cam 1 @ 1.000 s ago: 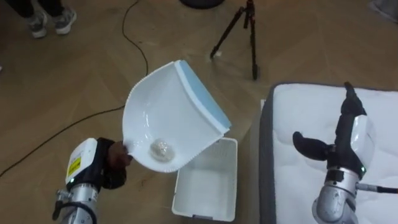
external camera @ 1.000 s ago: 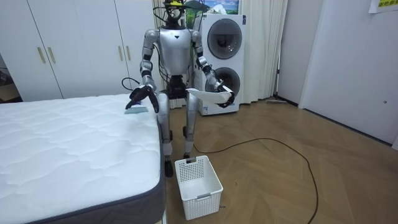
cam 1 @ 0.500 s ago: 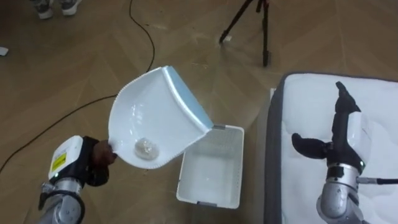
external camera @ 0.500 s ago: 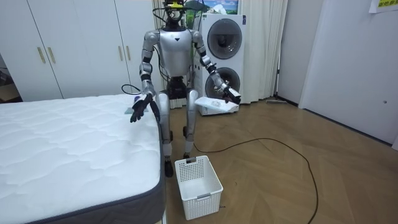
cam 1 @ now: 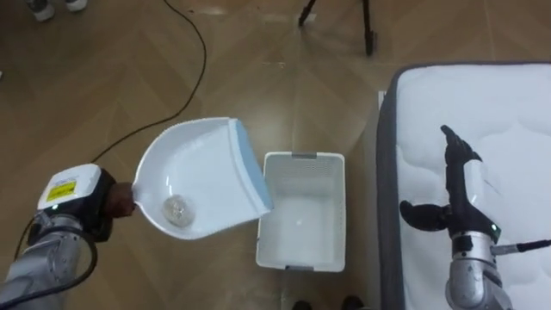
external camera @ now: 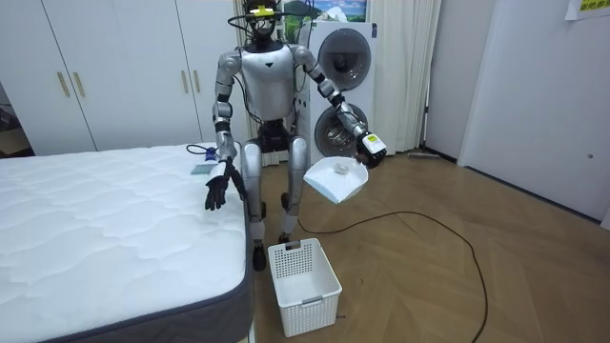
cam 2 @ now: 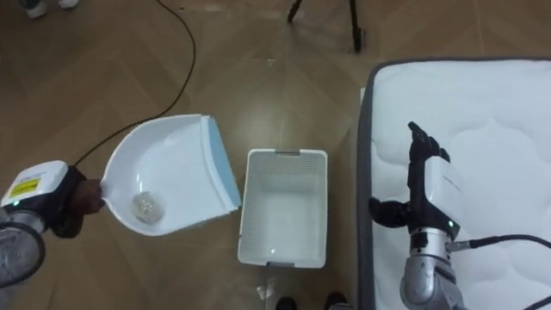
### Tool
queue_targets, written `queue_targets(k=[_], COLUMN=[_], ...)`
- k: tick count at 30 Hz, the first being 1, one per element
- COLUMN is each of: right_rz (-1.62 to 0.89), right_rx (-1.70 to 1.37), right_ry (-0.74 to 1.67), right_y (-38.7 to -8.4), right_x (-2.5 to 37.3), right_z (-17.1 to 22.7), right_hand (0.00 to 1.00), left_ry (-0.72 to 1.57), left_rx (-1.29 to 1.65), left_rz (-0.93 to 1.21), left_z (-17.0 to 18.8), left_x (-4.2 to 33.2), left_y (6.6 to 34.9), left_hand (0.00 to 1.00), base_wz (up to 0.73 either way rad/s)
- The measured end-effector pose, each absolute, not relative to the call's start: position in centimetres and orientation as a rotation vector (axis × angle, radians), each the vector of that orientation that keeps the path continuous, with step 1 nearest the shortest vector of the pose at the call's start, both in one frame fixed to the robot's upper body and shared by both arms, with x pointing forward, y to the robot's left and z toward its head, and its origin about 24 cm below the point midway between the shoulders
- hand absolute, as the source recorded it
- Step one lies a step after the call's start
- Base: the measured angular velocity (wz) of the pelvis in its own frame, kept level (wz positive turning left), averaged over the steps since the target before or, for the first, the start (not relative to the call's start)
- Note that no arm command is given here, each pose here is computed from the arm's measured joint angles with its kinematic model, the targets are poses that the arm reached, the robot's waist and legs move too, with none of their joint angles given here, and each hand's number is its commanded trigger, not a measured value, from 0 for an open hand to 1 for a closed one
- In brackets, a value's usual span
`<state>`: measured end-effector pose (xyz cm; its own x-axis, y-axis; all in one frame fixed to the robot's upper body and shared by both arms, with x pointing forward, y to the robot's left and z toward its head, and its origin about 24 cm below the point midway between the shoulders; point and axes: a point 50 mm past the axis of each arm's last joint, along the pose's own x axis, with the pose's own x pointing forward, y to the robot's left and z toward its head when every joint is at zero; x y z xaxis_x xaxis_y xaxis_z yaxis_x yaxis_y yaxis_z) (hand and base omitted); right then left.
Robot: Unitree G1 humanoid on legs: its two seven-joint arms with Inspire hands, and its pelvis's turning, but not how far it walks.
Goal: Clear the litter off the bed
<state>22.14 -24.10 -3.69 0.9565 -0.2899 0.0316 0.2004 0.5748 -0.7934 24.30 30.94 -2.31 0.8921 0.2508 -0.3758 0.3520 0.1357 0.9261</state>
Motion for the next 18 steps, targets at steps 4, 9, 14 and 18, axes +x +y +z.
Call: queue_targets(k=[4, 9, 14, 18], right_rz=[-0.258, -0.238, -0.257, -0.274], right_rx=[-0.922, -0.930, -0.931, -0.938], right_ry=[0.107, 0.101, 0.113, 0.110], right_y=[-23.6, -23.1, -23.3, -23.6], right_x=[22.0, 21.9, 21.1, 20.9], right_z=[-4.0, -4.3, -4.7, -4.6], right_hand=[0.00, 0.00, 0.00, 0.00], left_ry=[0.503, 0.487, 0.489, 0.471], left_rx=[1.557, 1.629, 1.661, 1.703], left_rz=[-0.112, -0.115, -0.133, -0.144], left_z=[-1.8, -1.2, -1.3, -1.3], left_x=[24.9, 25.7, 25.8, 25.9], left_y=[31.0, 31.2, 30.9, 30.8], left_hand=[1.00, 1.00, 1.00, 1.00], base_wz=[0.02, 0.13, 0.18, 0.18])
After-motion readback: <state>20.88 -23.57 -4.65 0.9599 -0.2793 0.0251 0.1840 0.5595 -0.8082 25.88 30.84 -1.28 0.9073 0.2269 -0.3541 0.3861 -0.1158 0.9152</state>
